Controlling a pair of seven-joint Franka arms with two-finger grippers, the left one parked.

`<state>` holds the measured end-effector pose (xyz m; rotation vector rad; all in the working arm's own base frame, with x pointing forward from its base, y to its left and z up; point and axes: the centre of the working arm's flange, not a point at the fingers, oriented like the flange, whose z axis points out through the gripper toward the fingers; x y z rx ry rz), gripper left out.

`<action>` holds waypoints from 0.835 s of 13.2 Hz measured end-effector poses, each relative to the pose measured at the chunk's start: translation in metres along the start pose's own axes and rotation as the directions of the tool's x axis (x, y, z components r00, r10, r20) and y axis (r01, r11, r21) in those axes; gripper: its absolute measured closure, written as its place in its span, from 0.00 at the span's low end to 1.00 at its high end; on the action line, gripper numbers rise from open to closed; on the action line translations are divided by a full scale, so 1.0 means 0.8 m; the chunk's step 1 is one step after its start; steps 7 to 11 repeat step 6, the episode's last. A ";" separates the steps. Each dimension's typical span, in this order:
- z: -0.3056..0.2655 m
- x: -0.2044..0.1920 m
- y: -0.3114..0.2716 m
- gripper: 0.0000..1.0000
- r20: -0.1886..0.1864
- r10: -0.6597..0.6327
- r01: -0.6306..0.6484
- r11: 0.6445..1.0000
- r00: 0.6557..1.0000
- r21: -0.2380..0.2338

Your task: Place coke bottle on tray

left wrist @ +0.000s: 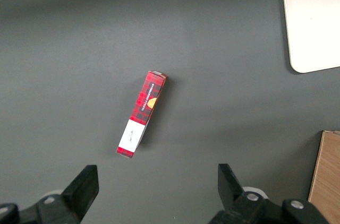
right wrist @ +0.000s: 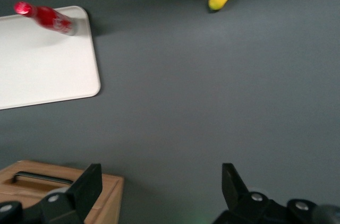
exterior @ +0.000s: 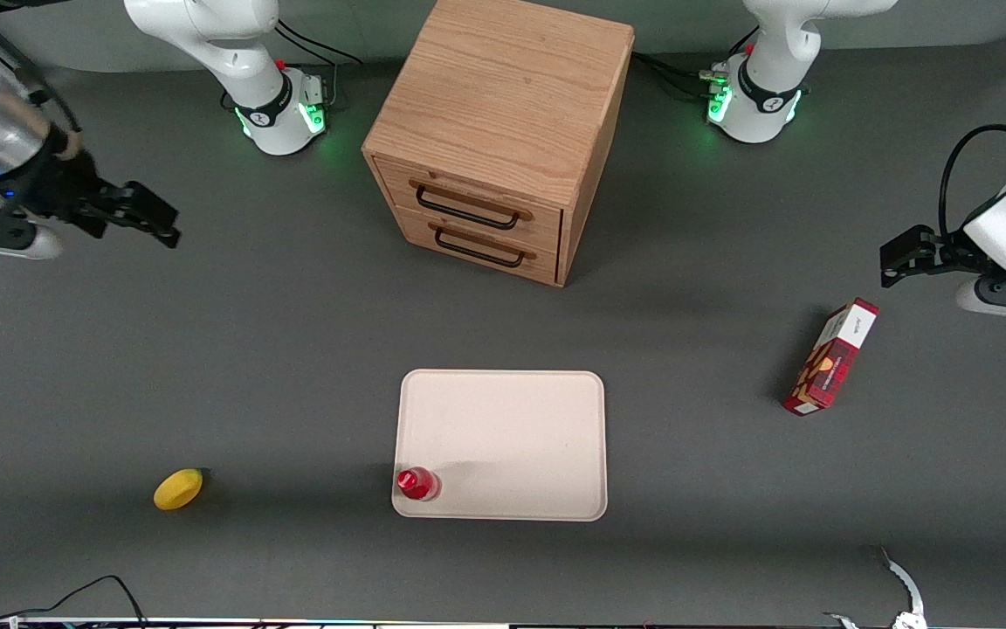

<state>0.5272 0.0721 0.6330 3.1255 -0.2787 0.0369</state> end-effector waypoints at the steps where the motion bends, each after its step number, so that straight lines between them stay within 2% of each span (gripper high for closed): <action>1: 0.028 -0.008 0.022 0.00 -0.019 -0.003 0.003 1.000 1.000 0.001; 2: 0.059 -0.019 0.032 0.00 -0.034 -0.008 0.008 1.000 0.999 0.001; 4: 0.105 -0.041 0.036 0.00 -0.025 -0.025 0.025 1.000 0.999 -0.009; 5: 0.109 -0.046 0.036 0.00 -0.016 -0.027 0.026 1.000 1.000 -0.013; 11: 0.105 -0.046 0.036 0.00 -0.015 -0.025 0.025 1.000 1.000 -0.010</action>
